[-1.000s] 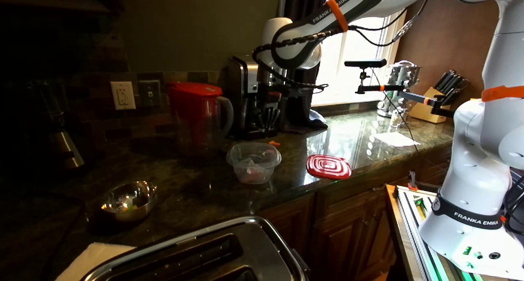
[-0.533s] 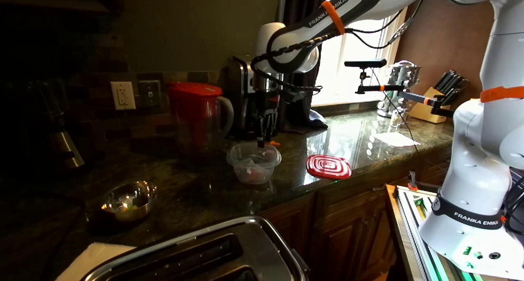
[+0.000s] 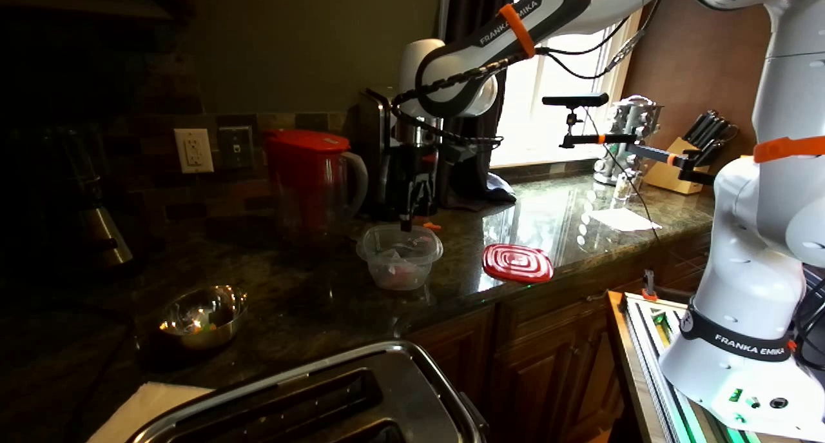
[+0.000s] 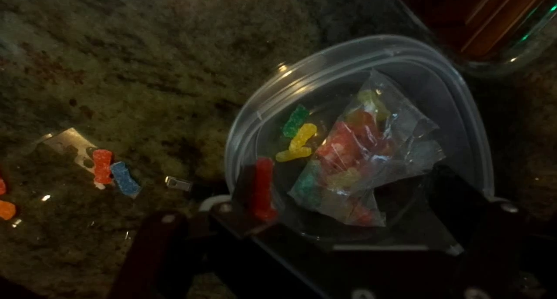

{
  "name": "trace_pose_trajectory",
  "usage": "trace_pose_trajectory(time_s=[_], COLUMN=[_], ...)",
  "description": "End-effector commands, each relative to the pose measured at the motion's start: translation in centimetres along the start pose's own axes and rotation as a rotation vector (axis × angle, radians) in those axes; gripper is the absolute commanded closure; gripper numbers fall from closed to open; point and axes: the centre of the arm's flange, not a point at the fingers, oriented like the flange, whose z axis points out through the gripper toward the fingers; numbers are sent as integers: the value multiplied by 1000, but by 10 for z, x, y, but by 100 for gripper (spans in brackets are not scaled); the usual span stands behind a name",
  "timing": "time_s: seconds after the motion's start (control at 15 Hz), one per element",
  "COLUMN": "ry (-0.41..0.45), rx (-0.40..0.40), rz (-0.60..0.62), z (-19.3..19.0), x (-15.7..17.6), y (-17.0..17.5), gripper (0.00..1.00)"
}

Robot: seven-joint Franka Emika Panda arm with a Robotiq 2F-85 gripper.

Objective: Put two gummy bears into the lunchbox

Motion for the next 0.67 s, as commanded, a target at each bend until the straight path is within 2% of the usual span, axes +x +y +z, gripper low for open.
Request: trace_pose_trajectory(time_s=[0.0,0.6], ry=[-66,-113], rx=[4,2], rz=[4,22], z=[9,28], x=[11,23], y=[6,10], gripper=[0,0])
